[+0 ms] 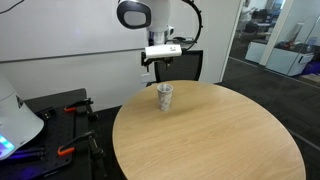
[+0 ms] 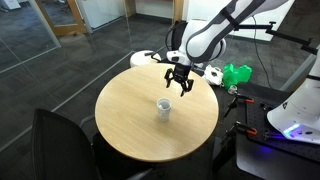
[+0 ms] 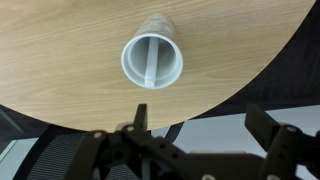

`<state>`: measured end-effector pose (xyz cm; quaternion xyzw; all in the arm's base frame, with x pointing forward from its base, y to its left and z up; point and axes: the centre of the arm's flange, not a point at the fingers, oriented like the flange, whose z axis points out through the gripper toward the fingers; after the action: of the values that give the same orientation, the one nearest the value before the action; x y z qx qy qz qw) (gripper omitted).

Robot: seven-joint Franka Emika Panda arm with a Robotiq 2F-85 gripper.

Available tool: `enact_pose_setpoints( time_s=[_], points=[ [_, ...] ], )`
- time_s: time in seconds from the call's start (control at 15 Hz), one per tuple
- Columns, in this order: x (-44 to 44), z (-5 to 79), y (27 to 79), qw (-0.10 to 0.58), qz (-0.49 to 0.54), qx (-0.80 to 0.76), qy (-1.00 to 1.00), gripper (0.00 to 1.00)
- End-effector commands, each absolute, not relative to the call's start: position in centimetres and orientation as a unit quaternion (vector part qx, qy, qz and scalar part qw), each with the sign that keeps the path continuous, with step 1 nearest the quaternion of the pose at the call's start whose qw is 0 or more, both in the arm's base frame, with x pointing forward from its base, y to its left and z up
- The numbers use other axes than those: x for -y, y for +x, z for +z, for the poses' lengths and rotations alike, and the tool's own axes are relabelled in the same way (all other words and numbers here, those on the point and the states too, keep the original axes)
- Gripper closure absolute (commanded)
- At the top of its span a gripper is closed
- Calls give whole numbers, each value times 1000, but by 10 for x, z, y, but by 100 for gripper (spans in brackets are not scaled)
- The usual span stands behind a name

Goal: Remove a marker from the mug and put it on the table

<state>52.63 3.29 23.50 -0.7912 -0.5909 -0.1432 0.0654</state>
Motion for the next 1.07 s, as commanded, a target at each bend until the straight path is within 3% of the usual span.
enact_pose_setpoints(
  time_s=[0.0, 1.0],
  points=[
    [-33, 234, 527, 66, -144, 591, -791, 0],
    [-58, 218, 531, 48, -136, 550, -822, 0]
  ],
)
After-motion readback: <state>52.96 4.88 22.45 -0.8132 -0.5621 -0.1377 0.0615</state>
